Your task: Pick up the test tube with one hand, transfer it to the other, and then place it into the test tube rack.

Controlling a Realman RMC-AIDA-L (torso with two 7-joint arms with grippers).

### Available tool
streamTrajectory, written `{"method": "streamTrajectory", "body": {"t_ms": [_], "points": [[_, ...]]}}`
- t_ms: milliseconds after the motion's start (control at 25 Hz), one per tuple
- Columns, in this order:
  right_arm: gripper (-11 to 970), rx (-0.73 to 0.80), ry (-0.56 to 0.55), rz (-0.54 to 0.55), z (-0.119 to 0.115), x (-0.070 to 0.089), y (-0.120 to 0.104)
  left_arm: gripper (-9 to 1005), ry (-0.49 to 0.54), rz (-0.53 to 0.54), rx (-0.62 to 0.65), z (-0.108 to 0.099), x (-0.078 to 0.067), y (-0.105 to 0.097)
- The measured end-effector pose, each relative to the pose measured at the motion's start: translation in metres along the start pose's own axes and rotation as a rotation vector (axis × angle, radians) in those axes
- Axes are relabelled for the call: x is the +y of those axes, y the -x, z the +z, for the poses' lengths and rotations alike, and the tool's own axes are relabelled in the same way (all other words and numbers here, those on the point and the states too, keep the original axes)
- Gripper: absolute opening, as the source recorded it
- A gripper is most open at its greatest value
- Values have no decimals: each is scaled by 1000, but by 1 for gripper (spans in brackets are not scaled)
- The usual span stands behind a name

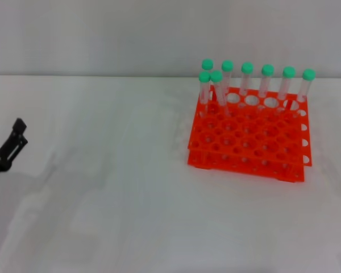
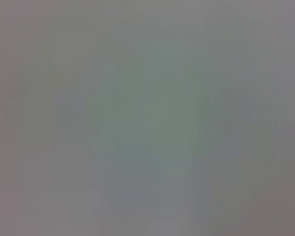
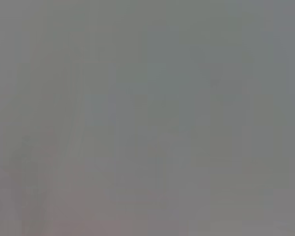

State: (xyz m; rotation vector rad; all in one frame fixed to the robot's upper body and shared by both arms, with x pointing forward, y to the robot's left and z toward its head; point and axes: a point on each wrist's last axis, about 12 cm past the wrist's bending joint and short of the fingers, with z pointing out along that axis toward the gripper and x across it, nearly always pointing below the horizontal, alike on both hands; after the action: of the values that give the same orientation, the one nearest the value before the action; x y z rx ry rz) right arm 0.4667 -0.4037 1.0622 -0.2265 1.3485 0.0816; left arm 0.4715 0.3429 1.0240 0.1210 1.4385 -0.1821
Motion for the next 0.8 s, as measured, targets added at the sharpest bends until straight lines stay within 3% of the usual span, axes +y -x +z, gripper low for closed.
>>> {"method": "streamTrajectory", "body": {"t_ms": [360,800], "points": [[673,-74,-121,46,-6,10,-5,895,52,35,-65,26,10,13],[673,-68,-145,64,-18,16,-9,895,62,-1,-86,30,6,14]]}}
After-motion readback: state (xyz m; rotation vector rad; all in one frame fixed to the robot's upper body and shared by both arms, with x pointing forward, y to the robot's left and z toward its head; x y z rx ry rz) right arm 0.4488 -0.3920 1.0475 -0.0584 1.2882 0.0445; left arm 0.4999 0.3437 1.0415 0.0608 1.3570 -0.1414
